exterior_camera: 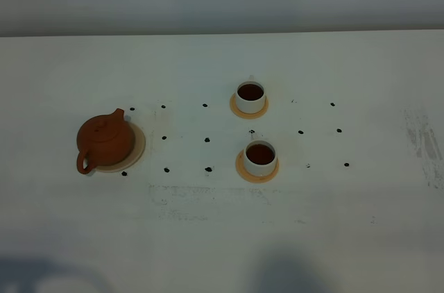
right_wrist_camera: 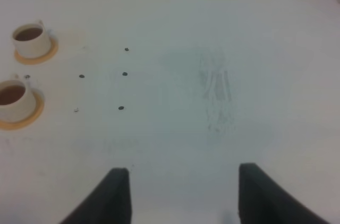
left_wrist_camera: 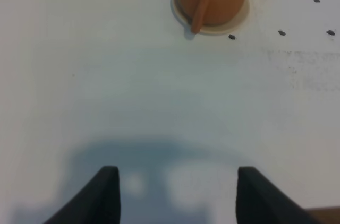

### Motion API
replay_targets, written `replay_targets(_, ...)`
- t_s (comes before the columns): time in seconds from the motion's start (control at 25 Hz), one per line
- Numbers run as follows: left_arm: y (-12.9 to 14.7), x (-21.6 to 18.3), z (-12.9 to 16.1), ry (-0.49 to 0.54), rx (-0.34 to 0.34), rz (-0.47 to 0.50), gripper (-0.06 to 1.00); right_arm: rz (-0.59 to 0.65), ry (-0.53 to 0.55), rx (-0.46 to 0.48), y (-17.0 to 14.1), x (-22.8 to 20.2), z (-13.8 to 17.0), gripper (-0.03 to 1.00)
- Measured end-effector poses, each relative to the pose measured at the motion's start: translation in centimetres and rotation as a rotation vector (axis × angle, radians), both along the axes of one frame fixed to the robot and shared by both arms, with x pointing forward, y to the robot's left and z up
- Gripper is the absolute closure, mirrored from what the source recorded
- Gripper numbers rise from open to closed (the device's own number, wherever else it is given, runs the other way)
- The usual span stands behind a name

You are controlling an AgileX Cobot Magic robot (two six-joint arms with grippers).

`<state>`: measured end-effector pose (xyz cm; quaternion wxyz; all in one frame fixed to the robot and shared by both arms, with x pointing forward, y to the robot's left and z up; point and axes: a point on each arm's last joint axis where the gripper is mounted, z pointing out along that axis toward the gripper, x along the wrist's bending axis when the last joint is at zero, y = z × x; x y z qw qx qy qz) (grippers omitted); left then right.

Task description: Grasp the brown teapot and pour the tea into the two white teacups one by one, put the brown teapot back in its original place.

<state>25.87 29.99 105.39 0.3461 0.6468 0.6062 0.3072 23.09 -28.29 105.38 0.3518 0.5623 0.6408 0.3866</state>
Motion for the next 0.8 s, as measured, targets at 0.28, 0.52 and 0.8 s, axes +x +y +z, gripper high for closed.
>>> replay_targets(0.28,0.2,-0.1,0.0,-0.010,0.014,0.037,0.44,0.000,0.000,0.000,0.0,0.0,0.0,0.53)
replay_targets(0.52,0.3,-1.6,0.1,-0.104,0.020,0.121,0.44,0.000,0.000,0.000,0.0,0.0,0.0,0.53)
replay_targets(0.8,0.2,-2.5,0.1,-0.161,0.019,0.139,0.44,0.000,0.000,0.000,0.0,0.0,0.0,0.53)
